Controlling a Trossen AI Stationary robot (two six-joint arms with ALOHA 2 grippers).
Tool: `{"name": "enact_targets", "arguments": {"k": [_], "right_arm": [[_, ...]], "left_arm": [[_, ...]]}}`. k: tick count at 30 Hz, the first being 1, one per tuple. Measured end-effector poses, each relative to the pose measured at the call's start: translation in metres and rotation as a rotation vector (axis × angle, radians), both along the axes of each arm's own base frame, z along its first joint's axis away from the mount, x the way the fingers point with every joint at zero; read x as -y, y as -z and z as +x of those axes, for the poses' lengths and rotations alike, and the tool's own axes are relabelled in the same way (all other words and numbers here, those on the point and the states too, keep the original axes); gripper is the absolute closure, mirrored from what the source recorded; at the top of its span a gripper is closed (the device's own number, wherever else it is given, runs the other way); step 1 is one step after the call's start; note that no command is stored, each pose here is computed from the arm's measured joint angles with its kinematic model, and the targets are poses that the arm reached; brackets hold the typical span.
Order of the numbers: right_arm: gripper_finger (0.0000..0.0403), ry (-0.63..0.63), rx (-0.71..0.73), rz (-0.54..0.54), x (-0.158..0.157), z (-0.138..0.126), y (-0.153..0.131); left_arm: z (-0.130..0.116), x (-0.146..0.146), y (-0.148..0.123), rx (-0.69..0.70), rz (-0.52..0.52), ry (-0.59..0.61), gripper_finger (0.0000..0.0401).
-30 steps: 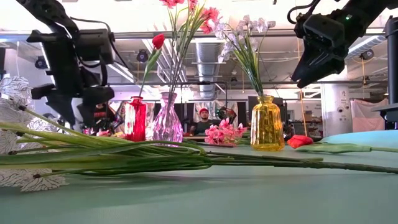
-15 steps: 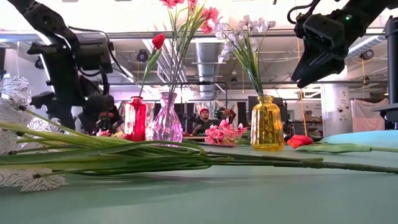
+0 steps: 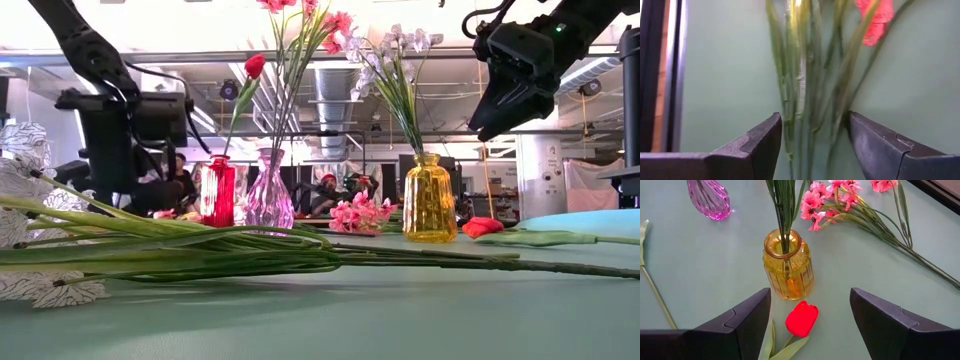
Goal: Sort flowers into vase by color
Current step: Put the left pink flower into the purple vase
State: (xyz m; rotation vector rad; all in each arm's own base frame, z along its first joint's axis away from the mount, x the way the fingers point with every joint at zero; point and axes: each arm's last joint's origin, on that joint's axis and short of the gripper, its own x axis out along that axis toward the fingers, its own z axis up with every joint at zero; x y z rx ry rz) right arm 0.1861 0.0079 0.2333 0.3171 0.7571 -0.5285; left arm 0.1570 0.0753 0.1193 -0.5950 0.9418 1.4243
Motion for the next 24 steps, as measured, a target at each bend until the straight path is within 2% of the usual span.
{"name": "enact_targets", "arguments": {"k": [5, 17, 21, 24], "right_arm": [[0.0138, 0.0, 0.0, 0.0, 0.0, 0.0, 0.0], [0.0138, 0.0, 0.0, 0.0, 0.0, 0.0, 0.0], [0.0138, 0.0, 0.0, 0.0, 0.0, 0.0, 0.0], [0.0138, 0.0, 0.0, 0.0, 0.0, 0.0, 0.0]], "left_arm": [[0.004, -0.001, 0.007, -0.007, -0.008, -0.005, 0.0206], [0.002, -0.001, 0.011, -0.041, 0.006, -0.03, 0.0361], [0.0, -0.001, 0.008, -0.043, 0.006, -0.039, 0.0392], [-0.002, 0.0, 0.006, -0.041, -0.004, -0.052, 0.0399]]}}
